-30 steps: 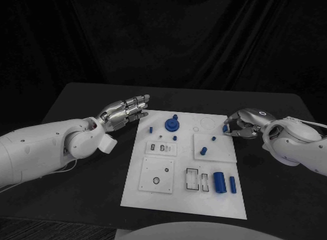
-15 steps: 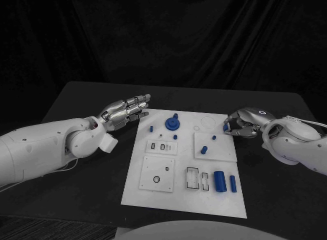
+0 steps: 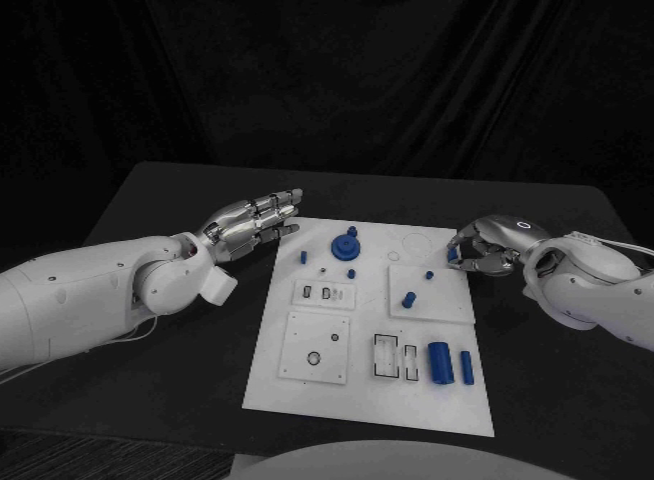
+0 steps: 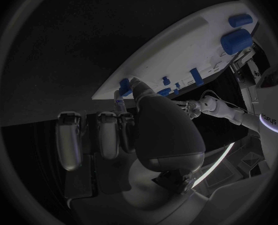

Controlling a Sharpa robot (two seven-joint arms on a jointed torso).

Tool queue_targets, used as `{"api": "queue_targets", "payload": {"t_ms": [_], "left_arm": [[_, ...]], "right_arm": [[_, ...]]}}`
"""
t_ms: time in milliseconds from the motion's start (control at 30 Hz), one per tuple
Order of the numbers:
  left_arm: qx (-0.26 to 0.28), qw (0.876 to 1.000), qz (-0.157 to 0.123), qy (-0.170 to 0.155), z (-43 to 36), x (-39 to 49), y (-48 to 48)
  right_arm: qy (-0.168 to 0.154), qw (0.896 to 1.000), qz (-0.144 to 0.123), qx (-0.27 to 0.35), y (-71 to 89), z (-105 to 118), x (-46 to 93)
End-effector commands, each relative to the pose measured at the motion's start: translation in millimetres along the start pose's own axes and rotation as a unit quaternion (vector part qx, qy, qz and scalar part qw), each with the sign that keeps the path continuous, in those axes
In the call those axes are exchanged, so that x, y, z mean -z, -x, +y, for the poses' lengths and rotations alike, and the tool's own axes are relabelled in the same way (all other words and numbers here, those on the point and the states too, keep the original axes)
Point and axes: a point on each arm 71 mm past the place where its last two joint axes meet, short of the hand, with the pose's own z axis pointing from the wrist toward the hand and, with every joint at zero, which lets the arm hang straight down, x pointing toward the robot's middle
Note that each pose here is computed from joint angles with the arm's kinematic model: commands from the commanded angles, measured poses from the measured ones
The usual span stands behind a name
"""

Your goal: Assemble the parts on the task board

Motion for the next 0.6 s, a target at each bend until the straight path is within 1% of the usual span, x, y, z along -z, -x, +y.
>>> {"api": "queue_targets", "payload": {"t_ms": [33,367,467,600], "left_arm": [[0.004,1.0,0.006,-0.004,0.0,-0.6,-1.6],[0.004,1.0,0.005,-0.002,0.7,-0.3,-0.6],[0.004,1.0,0.005,-0.002,0.9,-0.3,-0.6],[0.004,1.0,0.005,-0.002,1.1,-0.3,-0.6]], "right_arm": [[0.006,1.0,-0.005,0.001,-0.6,1.1,0.2],[0.01,1.0,-0.011,0.0,-0.1,2.8,-0.5],[0.011,1.0,-0.017,-0.001,0.6,3.1,-0.5],[0.015,0.999,-0.031,-0.003,2.7,4.0,0.3]]}}
